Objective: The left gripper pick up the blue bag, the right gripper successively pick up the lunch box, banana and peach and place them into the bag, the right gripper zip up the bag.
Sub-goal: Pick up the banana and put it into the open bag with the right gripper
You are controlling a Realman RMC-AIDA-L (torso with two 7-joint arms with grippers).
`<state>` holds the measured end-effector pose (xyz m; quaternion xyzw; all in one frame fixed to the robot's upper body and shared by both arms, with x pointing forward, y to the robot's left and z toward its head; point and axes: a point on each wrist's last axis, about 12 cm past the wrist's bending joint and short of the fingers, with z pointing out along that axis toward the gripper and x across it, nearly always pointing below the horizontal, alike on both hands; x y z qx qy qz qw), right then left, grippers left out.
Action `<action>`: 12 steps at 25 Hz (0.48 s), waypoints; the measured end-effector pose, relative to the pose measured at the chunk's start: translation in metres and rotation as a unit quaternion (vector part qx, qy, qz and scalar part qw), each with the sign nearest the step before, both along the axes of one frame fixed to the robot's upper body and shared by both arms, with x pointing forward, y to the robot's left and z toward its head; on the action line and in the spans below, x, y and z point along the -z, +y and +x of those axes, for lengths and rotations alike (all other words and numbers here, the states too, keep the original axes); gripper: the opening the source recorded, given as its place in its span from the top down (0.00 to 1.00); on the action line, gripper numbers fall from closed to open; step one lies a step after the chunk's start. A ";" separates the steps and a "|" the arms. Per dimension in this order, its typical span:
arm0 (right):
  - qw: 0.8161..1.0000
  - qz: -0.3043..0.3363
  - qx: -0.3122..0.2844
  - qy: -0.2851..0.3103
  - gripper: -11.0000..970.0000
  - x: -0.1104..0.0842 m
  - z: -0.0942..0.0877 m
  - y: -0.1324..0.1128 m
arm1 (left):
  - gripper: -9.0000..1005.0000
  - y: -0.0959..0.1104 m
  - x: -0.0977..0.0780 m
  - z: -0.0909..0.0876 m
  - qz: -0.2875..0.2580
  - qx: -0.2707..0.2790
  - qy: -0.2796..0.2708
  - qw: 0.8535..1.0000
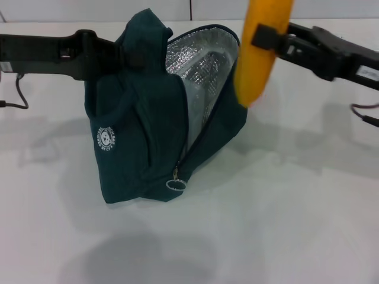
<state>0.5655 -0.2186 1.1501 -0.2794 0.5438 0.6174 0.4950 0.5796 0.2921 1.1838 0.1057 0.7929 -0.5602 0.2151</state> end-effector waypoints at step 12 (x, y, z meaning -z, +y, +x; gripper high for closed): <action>0.997 -0.071 -0.011 0.000 0.50 0.010 0.017 0.056 | 0.95 0.004 0.004 -0.001 -0.007 -0.002 0.003 1.000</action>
